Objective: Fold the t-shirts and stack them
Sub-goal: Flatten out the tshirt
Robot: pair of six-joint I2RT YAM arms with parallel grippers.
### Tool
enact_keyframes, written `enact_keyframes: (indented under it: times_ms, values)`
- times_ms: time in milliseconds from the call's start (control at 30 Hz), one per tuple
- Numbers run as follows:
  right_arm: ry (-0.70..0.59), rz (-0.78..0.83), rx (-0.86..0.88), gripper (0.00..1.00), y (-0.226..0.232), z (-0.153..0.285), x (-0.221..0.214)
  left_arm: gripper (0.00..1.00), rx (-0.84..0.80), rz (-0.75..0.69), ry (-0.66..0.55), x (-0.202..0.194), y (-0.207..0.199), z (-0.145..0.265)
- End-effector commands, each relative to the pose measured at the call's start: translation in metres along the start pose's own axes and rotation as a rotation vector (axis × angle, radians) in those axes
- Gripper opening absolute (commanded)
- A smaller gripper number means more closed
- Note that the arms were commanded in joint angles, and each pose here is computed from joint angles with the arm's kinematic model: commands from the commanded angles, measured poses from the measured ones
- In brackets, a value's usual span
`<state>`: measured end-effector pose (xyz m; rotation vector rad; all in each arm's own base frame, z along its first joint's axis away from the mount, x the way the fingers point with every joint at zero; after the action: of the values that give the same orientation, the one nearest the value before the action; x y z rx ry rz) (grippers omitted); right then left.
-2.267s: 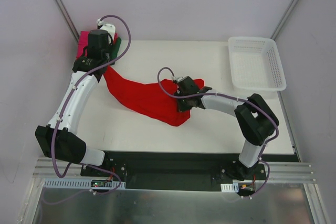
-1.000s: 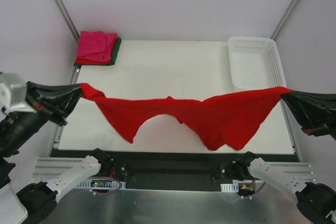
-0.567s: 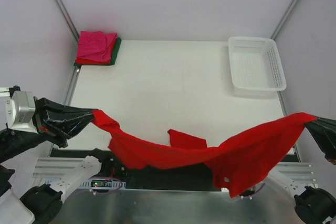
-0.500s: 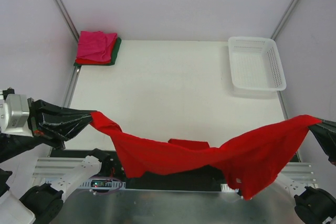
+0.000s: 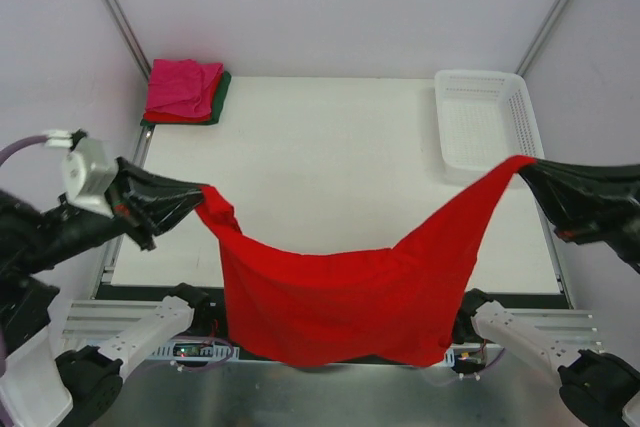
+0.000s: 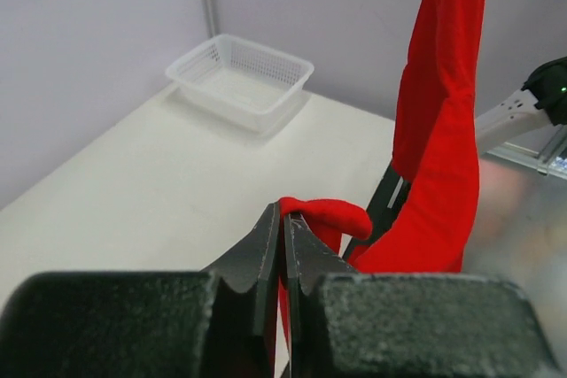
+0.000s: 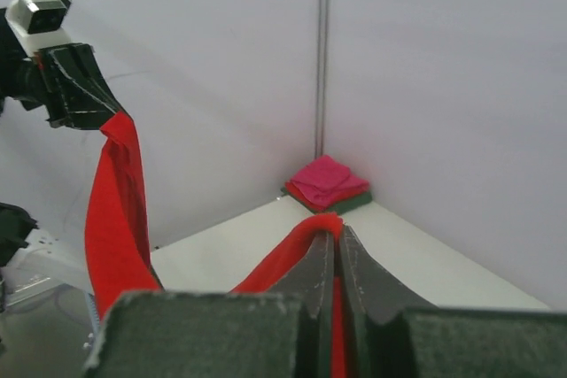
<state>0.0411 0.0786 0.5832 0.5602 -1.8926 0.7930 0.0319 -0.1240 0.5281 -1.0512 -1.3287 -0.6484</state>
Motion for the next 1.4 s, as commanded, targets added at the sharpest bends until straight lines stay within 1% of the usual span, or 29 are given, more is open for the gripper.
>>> enact_keyframes:
  times_ms: [0, 33, 100, 233, 333, 433, 533, 600, 633, 667, 700, 833, 933, 1033, 1100, 1167, 1233, 1300, 1333, 1367]
  values:
    - [0.149, 0.043, -0.11, 0.01, -0.032, -0.055, -0.046, 0.0, 0.083, -0.021, 0.006, 0.007, 0.045, -0.037]
    - [0.15, 0.046, -0.114, 0.02, -0.034, -0.061, -0.048, 0.0, 0.09, -0.015, 0.012, 0.006, 0.049, -0.041]
    - [0.185, 0.04, -0.14, 0.01, -0.039, -0.069, -0.06, 0.0, 0.132, -0.021, 0.024, 0.004, 0.066, -0.05]
    - [0.262, 0.044, -0.151, 0.01, -0.046, -0.094, -0.086, 0.0, 0.162, -0.025, 0.042, 0.003, 0.084, -0.065]
    - [0.286, 0.052, -0.162, 0.01, -0.052, -0.107, -0.094, 0.0, 0.182, -0.035, 0.045, 0.006, 0.094, -0.073]
    - [0.269, 0.058, -0.161, 0.01, -0.054, -0.11, -0.083, 0.0, 0.16, -0.041, 0.036, 0.015, 0.091, -0.077]
    - [0.214, 0.035, -0.123, 0.01, -0.046, -0.1, -0.059, 0.0, 0.11, -0.049, -0.007, 0.03, 0.071, -0.068]
    - [0.132, 0.02, -0.105, 0.01, -0.039, -0.078, -0.03, 0.0, 0.04, -0.078, -0.043, 0.043, 0.044, -0.054]
    - [0.101, 0.018, -0.1, 0.01, -0.037, -0.07, -0.019, 0.0, 0.017, -0.065, -0.059, 0.047, 0.032, -0.047]
    - [0.065, 0.019, -0.099, 0.01, -0.034, -0.059, -0.007, 0.0, -0.031, -0.085, -0.085, 0.055, 0.014, -0.037]
    - [-0.003, 0.02, -0.089, 0.01, -0.029, -0.039, 0.014, 0.0, -0.056, -0.098, -0.105, 0.058, 0.001, -0.027]
    - [-0.168, 0.036, -0.068, 0.01, -0.014, 0.014, 0.061, 0.0, -0.156, -0.119, -0.175, 0.069, -0.048, 0.01]
    - [-0.255, 0.054, -0.056, 0.01, -0.005, 0.045, 0.082, 0.0, -0.206, -0.161, -0.231, 0.073, -0.08, 0.039]
    - [-0.292, 0.068, -0.057, 0.01, -0.001, 0.06, 0.089, 0.0, -0.243, -0.215, -0.279, 0.073, -0.109, 0.065]
    - [-0.3, 0.075, -0.059, 0.01, -0.001, 0.061, 0.091, 0.0, -0.246, -0.259, -0.318, 0.073, -0.123, 0.08]
    - [-0.293, 0.089, -0.07, 0.01, -0.004, 0.056, 0.088, 0.0, -0.219, -0.285, -0.339, 0.074, -0.122, 0.082]
    - [-0.268, 0.101, -0.107, 0.01, -0.013, 0.045, 0.083, 0.0, -0.17, -0.307, -0.349, 0.076, -0.11, 0.078]
    - [-0.204, 0.117, -0.163, 0.01, -0.03, 0.024, 0.069, 0.0, -0.102, -0.274, -0.319, 0.077, -0.081, 0.057]
    - [-0.178, 0.12, -0.18, 0.01, -0.035, 0.016, 0.062, 0.0, -0.068, -0.286, -0.307, 0.078, -0.068, 0.047]
    - [-0.147, 0.125, -0.194, 0.01, -0.041, 0.006, 0.054, 0.0, -0.002, -0.256, -0.281, 0.076, -0.043, 0.032]
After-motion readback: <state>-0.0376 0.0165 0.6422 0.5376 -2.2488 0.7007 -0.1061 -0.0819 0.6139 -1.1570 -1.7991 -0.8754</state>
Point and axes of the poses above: each gripper's point midway between its finger pads, its own z axis back along the fingers, its own y axis along the line the jaws close on, x = y × z, the point moved 2 cm from there along z, back along the fingers, and after that the axes turned 13 degrees about z, right-handed, at the moved point
